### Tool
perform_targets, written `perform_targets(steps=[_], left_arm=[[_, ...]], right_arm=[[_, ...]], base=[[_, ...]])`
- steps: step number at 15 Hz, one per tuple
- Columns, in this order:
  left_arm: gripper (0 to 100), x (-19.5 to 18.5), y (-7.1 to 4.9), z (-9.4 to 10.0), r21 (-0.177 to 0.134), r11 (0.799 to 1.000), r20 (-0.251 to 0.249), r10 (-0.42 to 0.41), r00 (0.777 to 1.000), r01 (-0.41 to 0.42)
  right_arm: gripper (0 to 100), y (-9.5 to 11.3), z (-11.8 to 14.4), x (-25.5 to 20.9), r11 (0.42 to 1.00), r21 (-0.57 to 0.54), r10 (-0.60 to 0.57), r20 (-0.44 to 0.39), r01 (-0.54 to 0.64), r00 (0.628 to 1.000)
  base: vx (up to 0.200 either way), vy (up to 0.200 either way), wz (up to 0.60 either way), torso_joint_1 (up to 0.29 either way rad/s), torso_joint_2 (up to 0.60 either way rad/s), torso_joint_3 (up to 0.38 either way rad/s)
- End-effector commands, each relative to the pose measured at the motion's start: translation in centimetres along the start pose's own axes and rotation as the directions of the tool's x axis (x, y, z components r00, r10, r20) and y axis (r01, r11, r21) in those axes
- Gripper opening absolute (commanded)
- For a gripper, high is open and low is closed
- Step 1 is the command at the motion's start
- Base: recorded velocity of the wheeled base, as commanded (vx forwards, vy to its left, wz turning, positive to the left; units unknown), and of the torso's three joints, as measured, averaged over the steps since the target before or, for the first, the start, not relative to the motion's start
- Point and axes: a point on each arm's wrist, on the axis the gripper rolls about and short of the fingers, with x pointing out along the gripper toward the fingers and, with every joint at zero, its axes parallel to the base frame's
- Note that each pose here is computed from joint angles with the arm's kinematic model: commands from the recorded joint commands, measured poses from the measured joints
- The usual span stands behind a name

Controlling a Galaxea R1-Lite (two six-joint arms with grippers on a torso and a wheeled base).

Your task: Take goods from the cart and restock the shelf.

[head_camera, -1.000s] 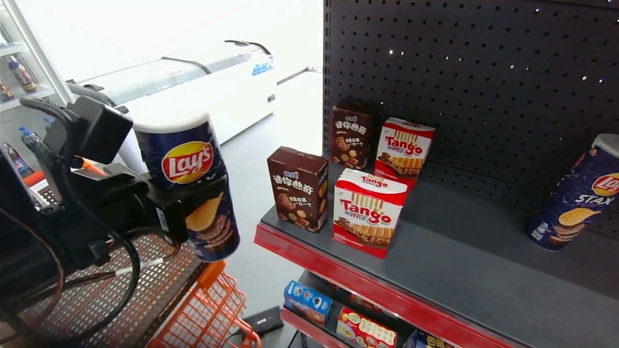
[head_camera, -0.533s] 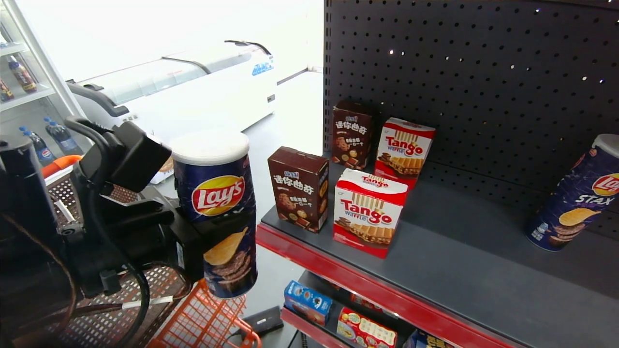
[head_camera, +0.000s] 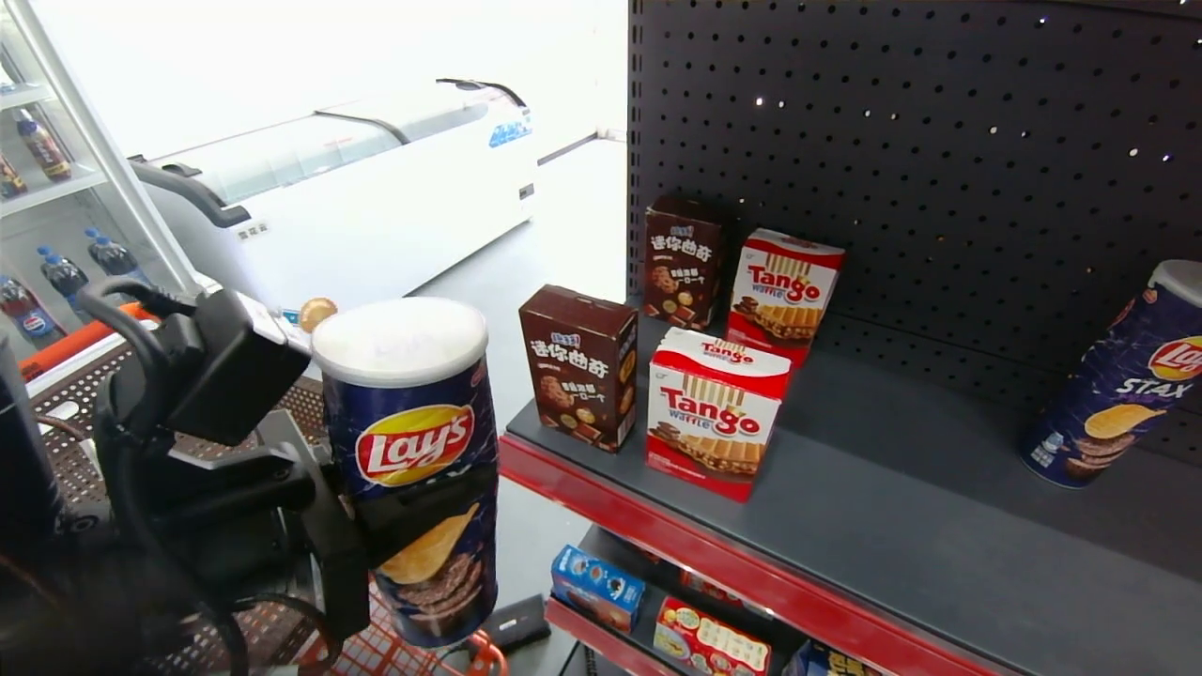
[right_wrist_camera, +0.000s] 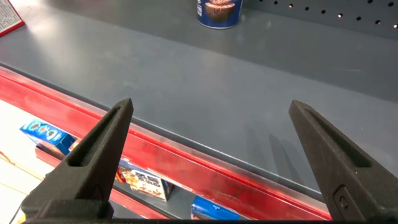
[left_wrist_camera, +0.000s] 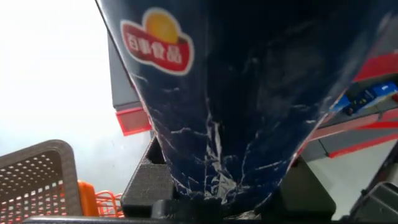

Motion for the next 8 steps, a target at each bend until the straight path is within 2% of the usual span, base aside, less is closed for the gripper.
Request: perform_targets(steps=[1,8], left_arm=[[0,-0.91,-0.57,-0.11,0.007,1.0,0.018,-0.022,1.0,0.022],[0,-0.86,-0.76,0.56,0.012,0.998,0.041,-0.058,0.997,0.058]], right_arm=[[100,0.0,0.01,0.01,1.0,0.0,0.0,0.0,0.0,1.0],[100,0.0,0.01,0.01,1.0,-0.001,0.0,0.0,0.0,1.0]], base=[[0.0,0.0,0.0,0.0,0.0,0.0],[0.0,0.0,-0.6,0.004,0.0,0.003]])
